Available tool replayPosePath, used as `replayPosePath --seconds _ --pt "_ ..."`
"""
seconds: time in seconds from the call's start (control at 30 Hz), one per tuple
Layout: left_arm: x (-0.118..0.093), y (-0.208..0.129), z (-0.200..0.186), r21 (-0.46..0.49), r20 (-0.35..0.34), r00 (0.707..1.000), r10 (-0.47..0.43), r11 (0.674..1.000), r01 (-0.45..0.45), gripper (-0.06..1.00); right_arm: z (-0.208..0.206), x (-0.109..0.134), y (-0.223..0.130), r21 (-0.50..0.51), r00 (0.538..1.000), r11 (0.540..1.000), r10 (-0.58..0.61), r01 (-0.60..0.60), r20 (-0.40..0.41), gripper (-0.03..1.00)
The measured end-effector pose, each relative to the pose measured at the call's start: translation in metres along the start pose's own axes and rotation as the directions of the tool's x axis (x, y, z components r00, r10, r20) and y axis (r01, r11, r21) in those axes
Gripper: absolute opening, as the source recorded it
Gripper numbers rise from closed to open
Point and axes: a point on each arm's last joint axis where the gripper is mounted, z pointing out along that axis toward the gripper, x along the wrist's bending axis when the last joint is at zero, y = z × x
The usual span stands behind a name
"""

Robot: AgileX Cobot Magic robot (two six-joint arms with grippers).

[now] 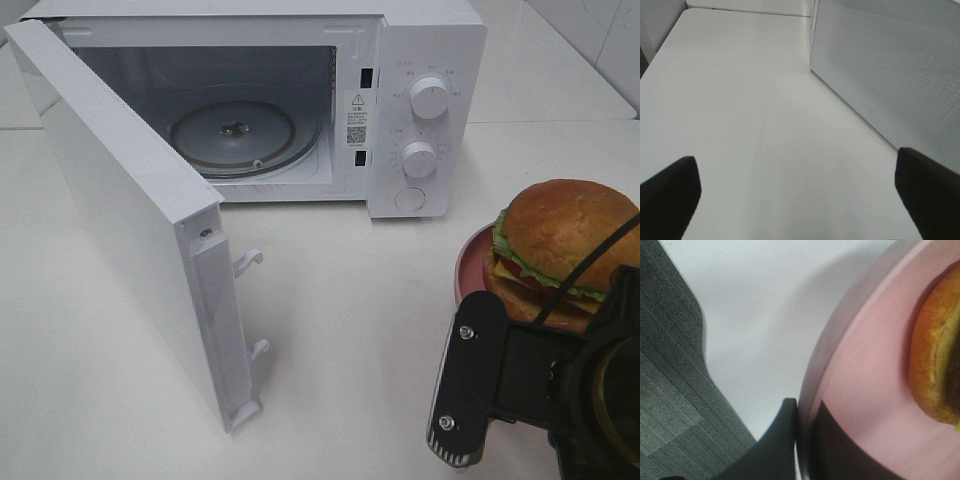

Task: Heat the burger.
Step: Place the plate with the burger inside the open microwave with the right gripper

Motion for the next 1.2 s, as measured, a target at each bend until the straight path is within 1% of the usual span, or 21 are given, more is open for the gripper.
replayPosePath --seconds 0.13,0.23,0.5,0.87,0.93,1.03,1.1,1.2 --pt "0.000 0.000 0.000 0.000 0.000 1.000 0.000 1.000 0.000 0.98 0.000 -0.001 0.001 -0.010 0.999 0.999 -0.033 0.034 0.012 0.03" --pt "0.000 0.000 0.000 0.000 0.000 1.000 0.000 1.000 0.000 0.98 0.000 -0.001 0.004 -0.037 0.997 0.996 -0.081 0.082 0.019 0.03" --pt "0.000 0.000 0.000 0.000 0.000 1.000 0.000 1.000 0.000 0.98 0.000 0.000 0.008 -0.086 0.988 0.984 -0.153 0.153 0.009 0.04" --pt "0.000 0.000 0.000 0.000 0.000 1.000 0.000 1.000 0.000 0.98 0.000 0.001 0.010 -0.108 0.986 0.981 -0.164 0.164 0.010 0.04" --pt "0.000 0.000 0.000 0.000 0.000 1.000 0.000 1.000 0.000 0.98 -0.001 0.002 0.012 -0.133 0.986 0.978 -0.164 0.163 0.002 0.04" --pt "0.000 0.000 0.000 0.000 0.000 1.000 0.000 1.000 0.000 0.98 -0.001 0.002 0.013 -0.140 0.986 0.976 -0.166 0.165 0.000 0.04" --pt "0.000 0.000 0.000 0.000 0.000 1.000 0.000 1.000 0.000 0.98 -0.001 0.002 0.015 -0.168 0.979 0.965 -0.205 0.204 0.012 0.04" --pt "0.000 0.000 0.000 0.000 0.000 1.000 0.000 1.000 0.000 0.98 -0.001 0.002 0.016 -0.175 0.975 0.960 -0.220 0.221 0.021 0.04"
